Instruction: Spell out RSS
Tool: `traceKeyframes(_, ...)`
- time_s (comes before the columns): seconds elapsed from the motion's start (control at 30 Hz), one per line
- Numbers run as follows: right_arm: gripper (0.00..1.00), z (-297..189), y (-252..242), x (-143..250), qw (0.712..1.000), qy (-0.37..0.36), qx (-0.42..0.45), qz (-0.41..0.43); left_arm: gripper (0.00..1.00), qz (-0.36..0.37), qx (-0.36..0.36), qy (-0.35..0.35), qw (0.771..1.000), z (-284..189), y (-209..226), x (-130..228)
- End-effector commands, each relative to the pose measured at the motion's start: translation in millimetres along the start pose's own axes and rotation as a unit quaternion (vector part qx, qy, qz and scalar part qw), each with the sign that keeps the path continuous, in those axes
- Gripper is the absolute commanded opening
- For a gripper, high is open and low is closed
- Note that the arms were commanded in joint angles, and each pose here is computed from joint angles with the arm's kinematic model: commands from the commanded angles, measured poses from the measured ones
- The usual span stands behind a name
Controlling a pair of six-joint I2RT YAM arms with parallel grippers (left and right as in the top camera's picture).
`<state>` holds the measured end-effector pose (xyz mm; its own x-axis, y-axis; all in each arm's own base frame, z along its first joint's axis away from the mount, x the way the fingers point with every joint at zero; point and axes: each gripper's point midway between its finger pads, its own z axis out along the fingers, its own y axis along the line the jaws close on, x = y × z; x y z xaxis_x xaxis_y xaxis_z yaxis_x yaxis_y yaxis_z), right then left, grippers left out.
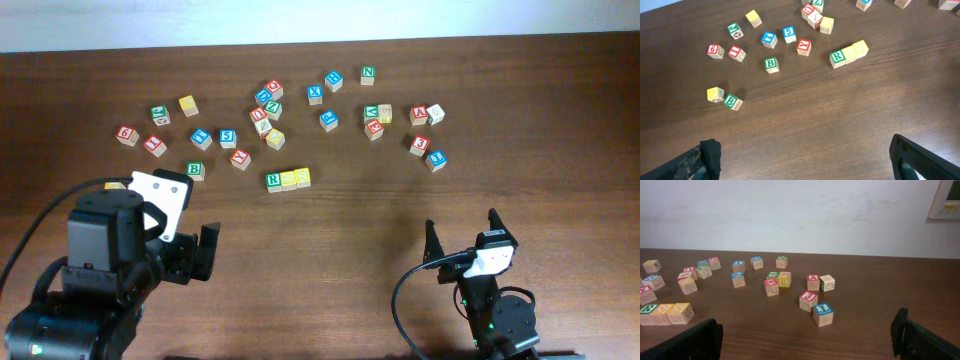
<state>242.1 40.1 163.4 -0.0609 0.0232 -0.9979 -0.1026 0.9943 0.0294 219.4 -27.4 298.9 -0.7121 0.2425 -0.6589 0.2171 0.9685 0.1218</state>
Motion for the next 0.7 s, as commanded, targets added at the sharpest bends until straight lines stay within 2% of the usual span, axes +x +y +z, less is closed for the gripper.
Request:
traceKeyframes(0.0, 0.98, 0.2, -0.4, 2.5, 1.0, -0.001, 0.0, -0.003, 0.99, 0.007, 0.002, -0.001, 1.0, -0.4, -0.4, 0.2)
traceKeyframes(0.13, 0.98, 0.2, -0.4, 2.5, 1.0, -0.001, 0.0, -0.003, 0.99, 0.007, 0.006, 0.004, 1.0, 1.8, -2.1, 1.9)
traceKeyframes(0.23, 0.98, 0.2, -0.4, 2.5, 1.0, -0.001, 0.0, -0.003, 0.99, 0.005, -0.007, -0.062, 0.998, 20.8, 0.7, -18.6)
traceKeyframes(0.33, 0.98, 0.2, -0.4, 2.5, 1.0, -0.001, 0.0, -0.003, 0.99, -0.001, -0.017, -0.174, 0.985, 62.2, -2.1, -26.6)
traceKeyframes(0.43, 0.98, 0.2, -0.4, 2.5, 1.0, -0.001, 0.0, -0.003, 0.99, 0.0, -0.001, -0.265, 0.964, 100.2, -17.5, 1.5)
traceKeyframes(0.6, 0.98, 0.2, -0.4, 2.5, 1.0, -0.001, 0.0, -0.003, 0.99, -0.063, -0.007, -0.313, 0.948, 131.9, -20.3, 63.9)
traceKeyframes(0.67, 0.98, 0.2, -0.4, 2.5, 1.0, -0.001, 0.0, -0.003, 0.99, -0.066, -0.008, -0.32, 0.945, 136.3, -21.1, 73.5)
